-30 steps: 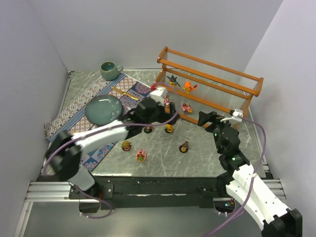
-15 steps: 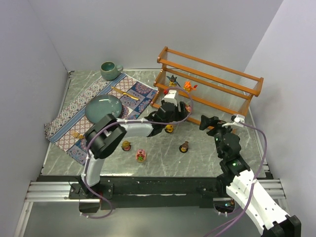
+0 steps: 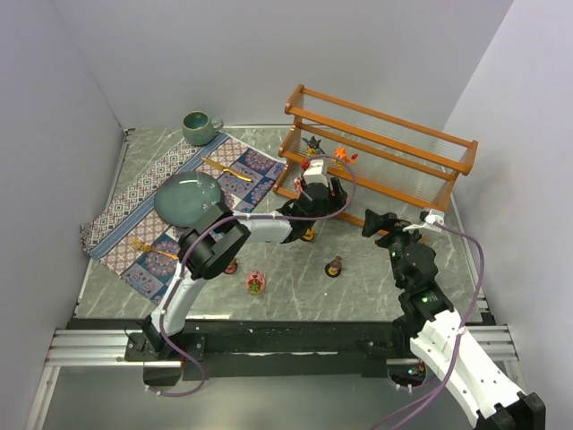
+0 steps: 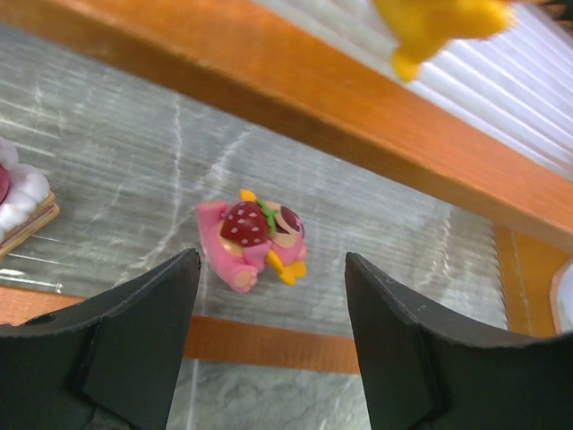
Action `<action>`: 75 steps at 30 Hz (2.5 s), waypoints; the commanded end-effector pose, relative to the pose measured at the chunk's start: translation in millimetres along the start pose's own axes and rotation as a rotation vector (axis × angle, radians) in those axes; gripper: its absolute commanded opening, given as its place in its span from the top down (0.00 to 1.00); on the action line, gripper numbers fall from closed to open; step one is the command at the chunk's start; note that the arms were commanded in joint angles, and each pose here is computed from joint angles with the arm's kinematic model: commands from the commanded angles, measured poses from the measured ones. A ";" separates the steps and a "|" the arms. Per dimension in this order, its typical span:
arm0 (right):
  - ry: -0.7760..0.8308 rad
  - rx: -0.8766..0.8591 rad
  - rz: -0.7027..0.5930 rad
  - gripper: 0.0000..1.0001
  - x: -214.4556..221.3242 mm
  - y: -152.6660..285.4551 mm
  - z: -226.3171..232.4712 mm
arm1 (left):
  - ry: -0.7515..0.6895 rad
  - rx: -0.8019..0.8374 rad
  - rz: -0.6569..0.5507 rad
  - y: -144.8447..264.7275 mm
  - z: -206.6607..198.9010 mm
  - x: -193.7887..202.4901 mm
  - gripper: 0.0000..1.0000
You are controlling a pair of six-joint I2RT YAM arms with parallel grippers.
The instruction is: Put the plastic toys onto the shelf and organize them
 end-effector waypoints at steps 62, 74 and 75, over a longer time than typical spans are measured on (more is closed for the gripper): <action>-0.053 -0.163 0.018 0.06 -3.6 0.4 26.5 | 0.349 0.167 -0.140 83.8 -19.1 -58.3 0.87; -0.181 -0.370 0.129 0.07 10.9 1.3 61.9 | 0.436 0.264 -0.158 142.4 -28.2 -61.1 0.88; -0.191 -0.379 0.134 0.07 11.5 1.5 63.4 | 0.440 0.265 -0.155 145.2 -26.8 -59.1 0.88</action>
Point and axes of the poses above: each gripper's point midway between its finger pads, its own y axis back along the fingers, its own z axis along the line the jaws close on, x = y × z, the point moved 4 cm from there along y, back along the fingers, and after that the axes turned 6 degrees about y, right-handed, at the moved point
